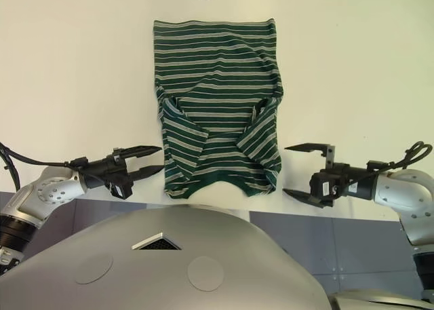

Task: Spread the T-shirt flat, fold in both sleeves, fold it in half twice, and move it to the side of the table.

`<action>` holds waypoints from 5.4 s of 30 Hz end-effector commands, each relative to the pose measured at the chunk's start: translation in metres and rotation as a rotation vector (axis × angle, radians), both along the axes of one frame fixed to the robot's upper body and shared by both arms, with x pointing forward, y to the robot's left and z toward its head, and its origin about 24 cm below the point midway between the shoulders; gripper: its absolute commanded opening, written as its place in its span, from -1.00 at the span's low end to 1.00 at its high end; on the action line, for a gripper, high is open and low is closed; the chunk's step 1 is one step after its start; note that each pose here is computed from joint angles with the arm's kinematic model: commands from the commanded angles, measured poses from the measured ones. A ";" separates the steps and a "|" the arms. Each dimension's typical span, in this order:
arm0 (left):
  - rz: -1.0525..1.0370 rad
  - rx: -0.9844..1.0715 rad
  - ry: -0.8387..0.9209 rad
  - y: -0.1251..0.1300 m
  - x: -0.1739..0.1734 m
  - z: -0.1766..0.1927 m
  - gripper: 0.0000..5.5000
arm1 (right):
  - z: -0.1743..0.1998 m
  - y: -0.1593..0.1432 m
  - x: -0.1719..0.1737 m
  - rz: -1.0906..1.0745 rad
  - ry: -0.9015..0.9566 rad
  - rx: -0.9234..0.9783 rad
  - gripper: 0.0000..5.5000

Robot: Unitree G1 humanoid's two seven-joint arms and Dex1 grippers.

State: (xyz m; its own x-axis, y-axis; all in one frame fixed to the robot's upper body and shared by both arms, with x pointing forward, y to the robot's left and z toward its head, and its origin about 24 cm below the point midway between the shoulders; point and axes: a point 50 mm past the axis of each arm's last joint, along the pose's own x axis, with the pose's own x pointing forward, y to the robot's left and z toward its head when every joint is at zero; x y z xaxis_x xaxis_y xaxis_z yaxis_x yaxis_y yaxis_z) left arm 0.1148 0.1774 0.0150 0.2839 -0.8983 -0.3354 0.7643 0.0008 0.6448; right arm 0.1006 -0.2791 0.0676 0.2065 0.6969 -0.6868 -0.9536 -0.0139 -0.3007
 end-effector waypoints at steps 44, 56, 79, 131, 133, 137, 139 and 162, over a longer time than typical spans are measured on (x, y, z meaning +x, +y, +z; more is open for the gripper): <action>-0.199 0.214 0.138 -0.006 -0.031 -0.030 -0.09 | -0.007 0.016 0.011 0.047 -0.036 0.068 -0.99; -0.127 0.278 0.030 0.025 -0.015 0.006 -0.09 | -0.008 0.016 0.011 0.039 -0.032 0.068 -0.99; -0.226 0.220 -0.027 -0.021 -0.007 -0.016 0.30 | -0.018 0.034 0.021 0.044 -0.057 0.115 -1.00; -0.015 -0.197 -0.031 0.038 0.012 0.070 -0.99 | 0.028 -0.014 0.017 -0.110 -0.085 0.260 -1.00; -0.014 -0.197 -0.025 0.040 0.011 0.071 -0.99 | 0.030 -0.015 0.016 -0.111 -0.087 0.277 -1.00; -0.042 -0.183 -0.012 0.039 0.004 0.070 -0.99 | 0.033 -0.015 0.014 -0.102 -0.088 0.291 -1.00; -0.060 -0.181 -0.007 0.038 0.000 0.070 -0.99 | 0.036 -0.013 0.013 -0.091 -0.091 0.300 -1.00; 0.581 -0.210 -0.145 0.032 0.136 0.034 -0.99 | 0.011 0.014 0.137 -0.347 -0.510 0.156 -1.00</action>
State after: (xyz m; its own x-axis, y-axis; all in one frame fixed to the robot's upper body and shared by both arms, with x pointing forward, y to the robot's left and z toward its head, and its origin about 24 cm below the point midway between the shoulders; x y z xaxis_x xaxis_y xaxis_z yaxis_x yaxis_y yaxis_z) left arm 0.2399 0.2086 0.0520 0.7417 -0.6667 -0.0731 0.5279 0.5131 0.6768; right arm 0.2263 -0.2684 0.0807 0.6897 0.6334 -0.3509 -0.6546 0.3383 -0.6761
